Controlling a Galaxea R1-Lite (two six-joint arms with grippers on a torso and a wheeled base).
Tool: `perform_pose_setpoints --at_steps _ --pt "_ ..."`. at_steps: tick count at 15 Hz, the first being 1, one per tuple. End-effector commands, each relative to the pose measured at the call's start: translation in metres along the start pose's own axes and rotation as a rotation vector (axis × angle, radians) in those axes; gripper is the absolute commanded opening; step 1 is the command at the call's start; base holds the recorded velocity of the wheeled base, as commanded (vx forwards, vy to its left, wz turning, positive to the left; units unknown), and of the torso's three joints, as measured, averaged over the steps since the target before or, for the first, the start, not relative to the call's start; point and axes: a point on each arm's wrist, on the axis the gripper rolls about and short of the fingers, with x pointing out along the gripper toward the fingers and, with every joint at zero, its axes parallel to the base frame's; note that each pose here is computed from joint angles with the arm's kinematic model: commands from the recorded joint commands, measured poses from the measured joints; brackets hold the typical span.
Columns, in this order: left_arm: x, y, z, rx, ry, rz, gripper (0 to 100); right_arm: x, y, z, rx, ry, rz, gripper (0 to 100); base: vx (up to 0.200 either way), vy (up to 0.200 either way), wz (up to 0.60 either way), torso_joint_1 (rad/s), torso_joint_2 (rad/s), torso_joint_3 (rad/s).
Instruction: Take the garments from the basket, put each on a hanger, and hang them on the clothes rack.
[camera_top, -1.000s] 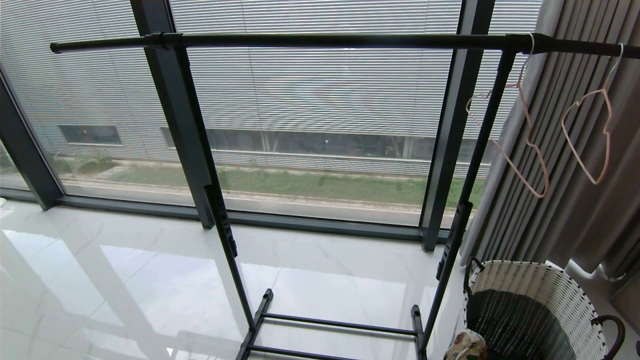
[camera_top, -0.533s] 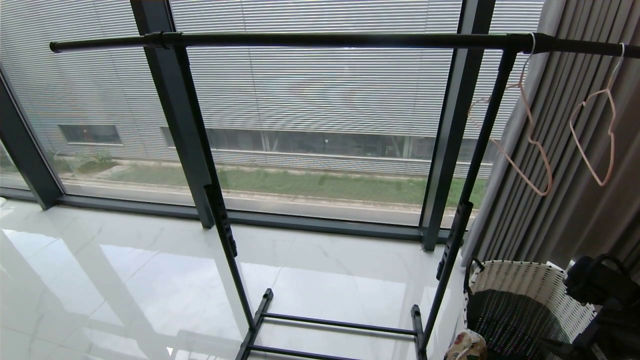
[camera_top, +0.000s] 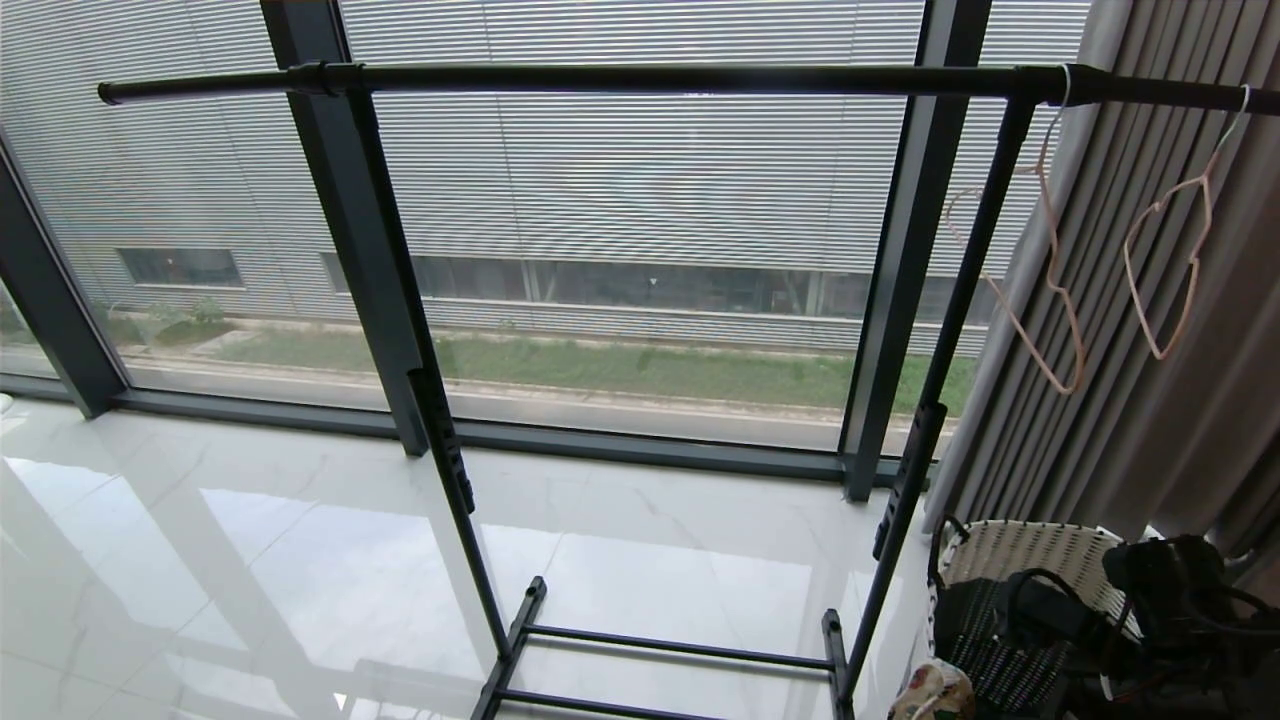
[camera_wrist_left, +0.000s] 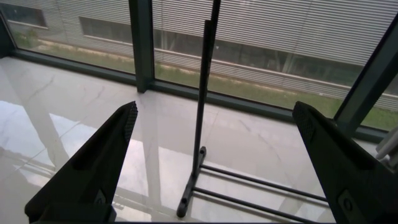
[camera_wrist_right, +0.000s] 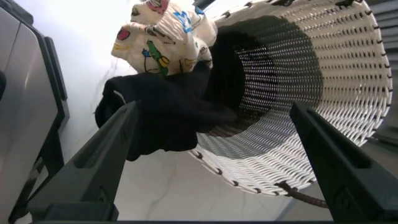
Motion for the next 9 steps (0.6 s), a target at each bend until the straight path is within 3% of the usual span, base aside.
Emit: perform_pose_setpoints --at_steps 1,6,9 --pt "0.0 0.0 0.0 0.0 0.0 0.0 100 0.019 0.013 -0.019 -0.002 0.09 0.07 100 0.0 0.0 0.0 0.0 0.0 0.0" --pt "0.0 0.0 0.0 -0.002 0.0 0.0 100 0.025 0.029 -0.017 -0.058 0.093 0.111 100 0.0 0.0 0.0 0.0 0.0 0.0" --pt "0.0 0.0 0.0 -0.002 0.0 0.0 100 0.042 0.031 -0.019 -0.073 0.116 0.053 100 0.0 0.0 0.0 0.0 0.0 0.0"
